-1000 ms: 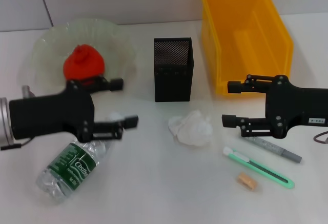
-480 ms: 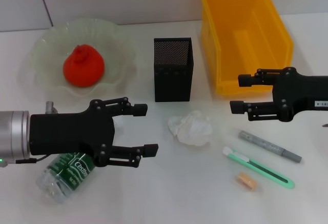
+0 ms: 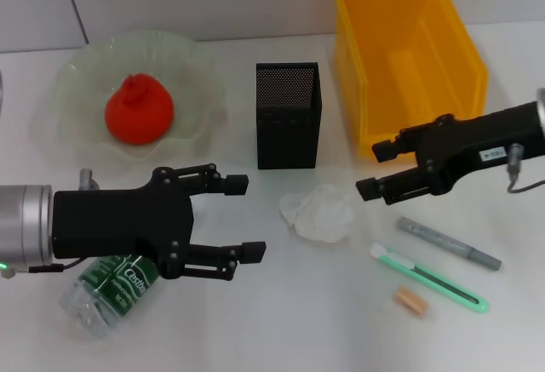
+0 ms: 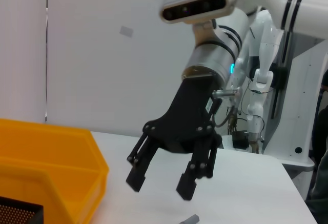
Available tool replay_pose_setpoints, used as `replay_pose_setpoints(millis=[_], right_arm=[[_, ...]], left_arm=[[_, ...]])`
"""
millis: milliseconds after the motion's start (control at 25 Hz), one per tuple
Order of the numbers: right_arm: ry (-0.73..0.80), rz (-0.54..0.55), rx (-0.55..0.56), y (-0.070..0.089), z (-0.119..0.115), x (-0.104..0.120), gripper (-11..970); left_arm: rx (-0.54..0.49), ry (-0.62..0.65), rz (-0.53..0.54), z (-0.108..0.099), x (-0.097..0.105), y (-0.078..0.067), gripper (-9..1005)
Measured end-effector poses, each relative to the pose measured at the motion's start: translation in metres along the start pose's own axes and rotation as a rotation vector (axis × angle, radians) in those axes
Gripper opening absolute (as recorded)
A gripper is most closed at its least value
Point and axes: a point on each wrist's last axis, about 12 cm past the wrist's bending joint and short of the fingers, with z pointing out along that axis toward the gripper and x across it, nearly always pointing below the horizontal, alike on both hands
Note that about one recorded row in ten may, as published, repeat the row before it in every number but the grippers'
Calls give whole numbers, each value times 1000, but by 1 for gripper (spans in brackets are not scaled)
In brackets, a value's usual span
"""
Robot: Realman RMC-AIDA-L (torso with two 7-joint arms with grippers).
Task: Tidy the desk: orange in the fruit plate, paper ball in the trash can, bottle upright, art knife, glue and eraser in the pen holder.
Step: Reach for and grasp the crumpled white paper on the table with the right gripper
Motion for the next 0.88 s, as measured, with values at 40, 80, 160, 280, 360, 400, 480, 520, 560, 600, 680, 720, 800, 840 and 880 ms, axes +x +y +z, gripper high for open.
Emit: replay_pose_setpoints(millis=[40,80,160,280,360,400,480,520,560,600,680,720,800,840,880], right_arm=[[30,-3,-2,1,3,-5,722],[53,-5,-4,2,5,-10,722],[90,-11,-10,4,7,-18,722],[124,1,-15,7,9,-30,721],[157,8,-17,8,11,-36,721],[178,8,-15,9,12,-39,720],[232,4,-9,11,16,-43,720],[267,0,-2,12,20,-45,720],[267,0,-2,12,20,-45,720],[280,-2,2,12,22,-46,720],[293,-2,8,13,23,-48,719],[298,-2,12,13,24,-49,719],[309,-1,23,12,24,-51,719],[315,0,30,11,24,-52,718],[320,0,35,10,24,-52,718]], left_arm=[[1,0,-2,0,0,0,857],[1,0,-2,0,0,0,857],[3,-1,-5,0,1,-1,857],[3,-1,-7,0,1,-1,857],[2,0,-12,-1,2,-2,857],[2,0,-13,-1,2,-2,857],[4,0,-13,-1,2,-2,857],[5,-1,-14,-1,2,-3,857],[7,-1,-16,-1,2,-3,857],[8,-1,-16,-2,2,-3,856],[9,-1,-17,-2,2,-4,856],[10,0,-18,-2,2,-4,856],[10,1,-20,-2,2,-3,856],[10,1,-20,-2,2,-3,856],[11,3,-21,-1,1,-3,856]])
